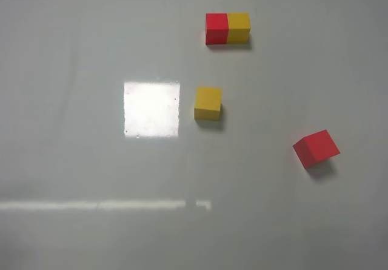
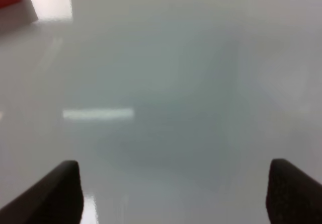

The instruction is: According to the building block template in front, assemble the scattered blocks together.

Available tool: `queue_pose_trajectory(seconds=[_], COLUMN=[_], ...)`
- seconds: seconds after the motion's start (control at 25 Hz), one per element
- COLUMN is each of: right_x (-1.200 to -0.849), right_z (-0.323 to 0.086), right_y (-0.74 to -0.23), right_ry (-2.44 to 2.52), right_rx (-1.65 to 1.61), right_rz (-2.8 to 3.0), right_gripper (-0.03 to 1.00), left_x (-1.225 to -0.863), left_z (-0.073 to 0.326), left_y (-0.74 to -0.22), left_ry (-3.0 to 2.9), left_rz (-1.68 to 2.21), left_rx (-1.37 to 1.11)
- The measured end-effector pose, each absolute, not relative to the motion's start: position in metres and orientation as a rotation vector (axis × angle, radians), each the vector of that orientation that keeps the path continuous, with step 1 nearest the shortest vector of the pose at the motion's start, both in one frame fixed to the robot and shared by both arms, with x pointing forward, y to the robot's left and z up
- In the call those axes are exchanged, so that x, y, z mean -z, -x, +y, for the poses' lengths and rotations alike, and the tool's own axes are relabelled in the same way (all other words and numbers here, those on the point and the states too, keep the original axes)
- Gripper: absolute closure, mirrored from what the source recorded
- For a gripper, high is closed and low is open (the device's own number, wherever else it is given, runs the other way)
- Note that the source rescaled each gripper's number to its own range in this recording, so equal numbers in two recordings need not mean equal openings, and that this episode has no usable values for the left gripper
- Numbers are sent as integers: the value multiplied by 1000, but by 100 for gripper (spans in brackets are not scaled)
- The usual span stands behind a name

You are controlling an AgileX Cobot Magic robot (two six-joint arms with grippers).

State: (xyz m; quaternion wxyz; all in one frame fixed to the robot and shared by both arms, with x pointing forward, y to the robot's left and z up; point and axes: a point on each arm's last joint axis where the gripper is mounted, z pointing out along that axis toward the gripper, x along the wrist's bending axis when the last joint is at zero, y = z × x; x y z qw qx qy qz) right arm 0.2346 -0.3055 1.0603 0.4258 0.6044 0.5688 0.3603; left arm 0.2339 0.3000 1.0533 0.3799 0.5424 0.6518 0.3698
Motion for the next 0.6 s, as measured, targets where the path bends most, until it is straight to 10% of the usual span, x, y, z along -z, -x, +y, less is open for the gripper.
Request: queue_pose_trajectory(seconds=[0.6], right_x=[-1060], right_z=[-306], right_y=[-236], right_ry=[-1506], right_rx=[-890], right_rz=[1433], right_gripper=[28], left_x=[-1053], left_z=[300], left_y=[-234], left_ry=[-1385], left_rz=[1665], left_rx=[-945])
